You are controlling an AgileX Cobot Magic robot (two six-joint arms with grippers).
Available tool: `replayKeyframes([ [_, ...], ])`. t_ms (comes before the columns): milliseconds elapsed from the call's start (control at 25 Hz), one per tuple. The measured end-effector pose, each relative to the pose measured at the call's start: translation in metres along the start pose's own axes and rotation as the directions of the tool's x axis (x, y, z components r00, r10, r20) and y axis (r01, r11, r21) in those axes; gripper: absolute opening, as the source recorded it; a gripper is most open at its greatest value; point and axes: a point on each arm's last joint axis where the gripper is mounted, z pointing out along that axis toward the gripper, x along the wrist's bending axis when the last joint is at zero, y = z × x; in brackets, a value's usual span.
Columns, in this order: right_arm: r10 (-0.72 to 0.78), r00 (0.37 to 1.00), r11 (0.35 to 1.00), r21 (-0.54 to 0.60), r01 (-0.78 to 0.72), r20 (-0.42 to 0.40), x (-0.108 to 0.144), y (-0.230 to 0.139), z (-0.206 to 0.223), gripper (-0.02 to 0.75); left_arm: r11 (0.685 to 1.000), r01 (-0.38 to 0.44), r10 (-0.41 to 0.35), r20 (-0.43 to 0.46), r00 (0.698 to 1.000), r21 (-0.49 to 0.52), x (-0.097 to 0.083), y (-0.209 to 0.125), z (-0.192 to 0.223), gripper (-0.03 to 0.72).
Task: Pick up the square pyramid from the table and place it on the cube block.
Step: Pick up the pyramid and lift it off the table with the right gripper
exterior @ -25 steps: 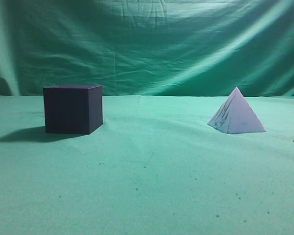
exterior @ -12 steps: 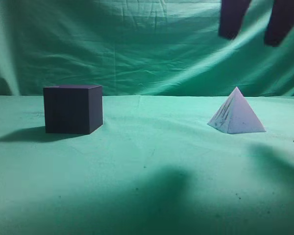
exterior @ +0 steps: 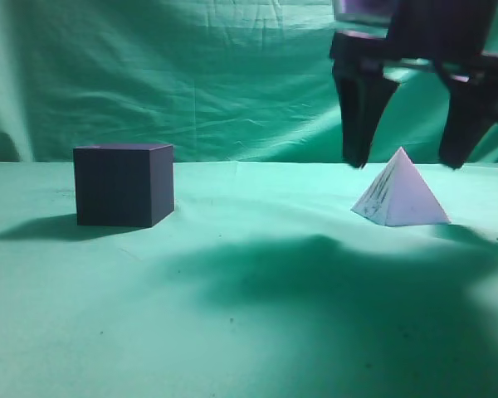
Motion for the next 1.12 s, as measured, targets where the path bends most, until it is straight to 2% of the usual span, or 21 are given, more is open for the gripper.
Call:
replayKeyframes([
  [400,-0.039,0.998,0.999,0.022,0.038,0.039,-0.005,0.005,0.042,0.645,1.000,0.000,0.000,0.000,1.000,0.000,0.000,0.000,0.000,0.000],
  [440,-0.043,0.998,0.999,0.023,0.042,0.042,-0.005,0.005,0.043,0.585,1.000,0.000,0.000,0.000,1.000,0.000,0.000,0.000,0.000,0.000],
  [600,-0.054,0.997,0.998,0.025,0.053,0.050,-0.006,0.005,0.044,0.455,1.000,0.000,0.000,0.000,1.000,0.000,0.000,0.000,0.000,0.000],
  [760,-0.075,0.995,0.997,0.023,0.074,0.066,-0.008,0.006,0.044,0.454,1.000,0.000,0.000,0.000,1.000,0.000,0.000,0.000,0.000,0.000],
  [800,-0.075,0.995,0.997,0.023,0.074,0.067,-0.008,0.006,0.044,0.410,1.000,0.000,0.000,0.000,1.000,0.000,0.000,0.000,0.000,0.000],
  [840,-0.075,0.995,0.997,0.020,0.074,0.068,-0.008,0.007,0.043,0.404,1.000,0.000,0.000,0.000,1.000,0.000,0.000,0.000,0.000,0.000],
  [1120,-0.072,0.995,0.997,0.037,0.070,0.070,-0.008,0.007,0.046,0.417,1.000,0.000,0.000,0.000,1.000,0.000,0.000,0.000,0.000,0.000],
])
